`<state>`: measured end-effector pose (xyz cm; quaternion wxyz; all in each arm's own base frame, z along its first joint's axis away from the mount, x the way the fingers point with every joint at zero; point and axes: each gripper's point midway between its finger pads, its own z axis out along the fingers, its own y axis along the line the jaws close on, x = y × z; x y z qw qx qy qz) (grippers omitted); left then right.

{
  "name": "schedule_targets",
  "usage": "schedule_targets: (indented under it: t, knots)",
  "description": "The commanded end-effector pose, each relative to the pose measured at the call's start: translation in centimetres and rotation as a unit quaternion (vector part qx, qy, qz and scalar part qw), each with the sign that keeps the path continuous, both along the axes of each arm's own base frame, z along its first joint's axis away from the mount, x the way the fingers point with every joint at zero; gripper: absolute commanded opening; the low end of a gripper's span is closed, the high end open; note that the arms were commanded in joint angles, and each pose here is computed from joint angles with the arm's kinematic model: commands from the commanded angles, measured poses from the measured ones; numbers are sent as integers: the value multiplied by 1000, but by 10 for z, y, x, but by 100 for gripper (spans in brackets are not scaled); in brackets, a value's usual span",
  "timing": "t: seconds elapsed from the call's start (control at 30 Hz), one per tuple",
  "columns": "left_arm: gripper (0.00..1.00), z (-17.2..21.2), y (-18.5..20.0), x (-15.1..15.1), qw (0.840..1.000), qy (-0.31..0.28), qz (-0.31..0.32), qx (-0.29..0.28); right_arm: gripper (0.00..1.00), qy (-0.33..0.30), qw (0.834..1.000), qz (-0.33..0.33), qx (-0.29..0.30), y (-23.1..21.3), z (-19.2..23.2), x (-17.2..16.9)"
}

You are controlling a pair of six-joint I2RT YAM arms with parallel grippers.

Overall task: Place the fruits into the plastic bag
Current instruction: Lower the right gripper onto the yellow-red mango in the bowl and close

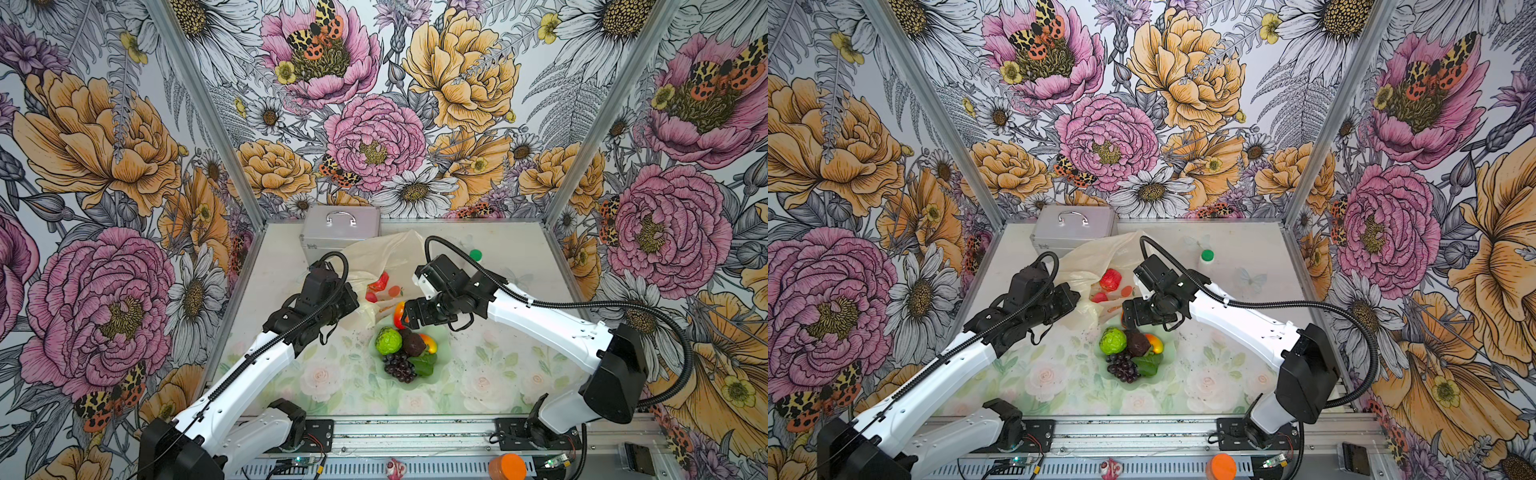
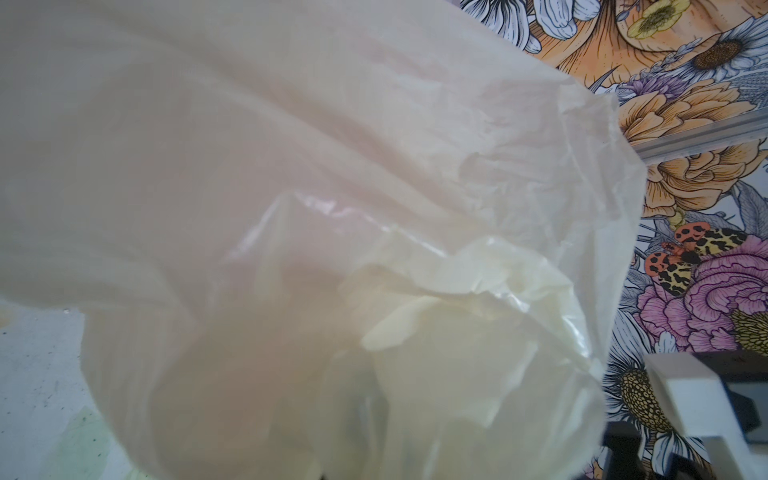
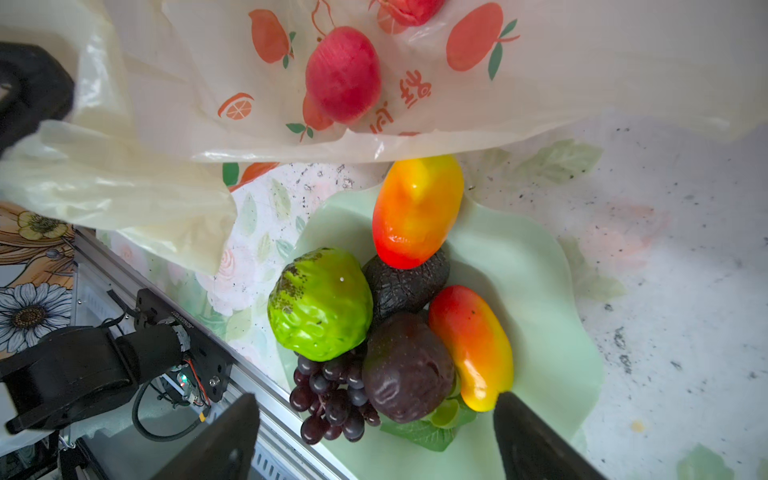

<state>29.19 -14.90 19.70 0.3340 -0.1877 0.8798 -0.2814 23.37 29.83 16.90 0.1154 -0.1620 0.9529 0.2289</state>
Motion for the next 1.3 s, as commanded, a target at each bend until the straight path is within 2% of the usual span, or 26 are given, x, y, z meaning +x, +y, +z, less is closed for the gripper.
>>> schedule_targets:
  t: [0.0,0.33,0.63,1.27]
  knots:
    - [0,2,-2,2,1000,-9,-9,-6,91,-13,1000,13,-10,8,3,4]
    - [0,4,-2,4,1000,-9,-8,-7,89,-29,998,0,-58,14,-20,30]
    - [0,5,-2,5,1000,-9,-8,-9,82,-25,997,-21,-75,25,-38,59]
    - [0,3,-3,4,1000,-6,-10,-9,62,0,996,-34,-87,32,-68,66]
